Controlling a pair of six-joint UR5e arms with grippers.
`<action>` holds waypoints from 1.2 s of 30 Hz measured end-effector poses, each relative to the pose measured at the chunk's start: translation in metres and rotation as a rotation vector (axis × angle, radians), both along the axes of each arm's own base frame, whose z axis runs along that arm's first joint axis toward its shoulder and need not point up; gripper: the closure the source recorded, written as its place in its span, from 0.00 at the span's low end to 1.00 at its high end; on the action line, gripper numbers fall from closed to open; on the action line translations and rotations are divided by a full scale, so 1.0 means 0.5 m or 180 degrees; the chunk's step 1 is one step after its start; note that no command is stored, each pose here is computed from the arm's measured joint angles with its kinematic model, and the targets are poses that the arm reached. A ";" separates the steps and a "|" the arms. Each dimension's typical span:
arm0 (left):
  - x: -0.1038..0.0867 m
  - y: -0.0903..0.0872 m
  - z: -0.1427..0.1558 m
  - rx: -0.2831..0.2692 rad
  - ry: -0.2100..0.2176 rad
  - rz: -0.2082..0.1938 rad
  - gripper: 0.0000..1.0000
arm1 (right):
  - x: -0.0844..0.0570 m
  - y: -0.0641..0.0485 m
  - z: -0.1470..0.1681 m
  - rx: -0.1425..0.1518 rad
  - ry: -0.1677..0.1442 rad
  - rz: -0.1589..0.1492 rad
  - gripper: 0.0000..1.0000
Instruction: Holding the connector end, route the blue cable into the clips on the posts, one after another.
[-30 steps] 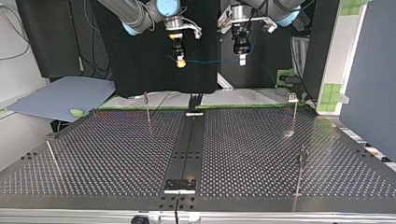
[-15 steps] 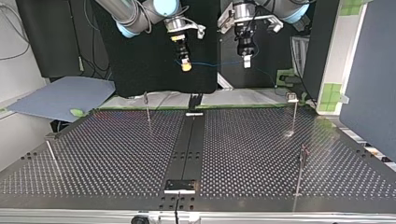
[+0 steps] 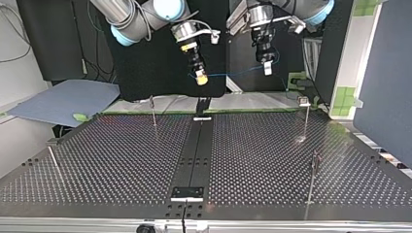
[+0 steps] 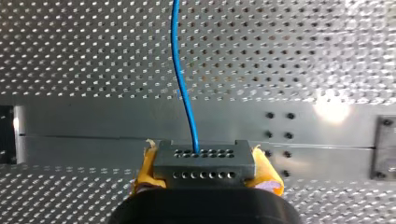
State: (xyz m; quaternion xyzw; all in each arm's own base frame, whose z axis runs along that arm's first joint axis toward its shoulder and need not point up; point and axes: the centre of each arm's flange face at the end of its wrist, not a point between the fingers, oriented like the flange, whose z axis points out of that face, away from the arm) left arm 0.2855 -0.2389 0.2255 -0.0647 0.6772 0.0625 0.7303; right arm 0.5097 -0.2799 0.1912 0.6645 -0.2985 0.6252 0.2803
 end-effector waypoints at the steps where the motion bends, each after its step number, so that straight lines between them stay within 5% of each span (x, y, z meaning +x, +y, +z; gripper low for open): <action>1: 0.005 0.000 0.011 -0.0034 -0.0023 0.0004 1.00 | 0.002 0.002 0.011 -0.0013 -0.0007 0.0019 1.00; 8: 0.033 0.000 0.080 -0.0251 -0.0182 0.0031 1.00 | 0.028 0.013 0.123 -0.0150 -0.0130 0.0206 1.00; 20: 0.087 0.012 0.193 -0.0548 -0.0364 0.0154 1.00 | 0.047 0.017 0.286 -0.0310 -0.0359 0.0316 1.00; 27: 0.113 0.025 0.242 -0.0649 -0.0399 0.0226 1.00 | 0.062 -0.002 0.332 -0.0341 -0.0504 0.0333 1.00; 36: 0.131 0.047 0.285 -0.0761 -0.0369 0.0300 1.00 | 0.086 -0.020 0.312 -0.0277 -0.0497 0.0385 1.00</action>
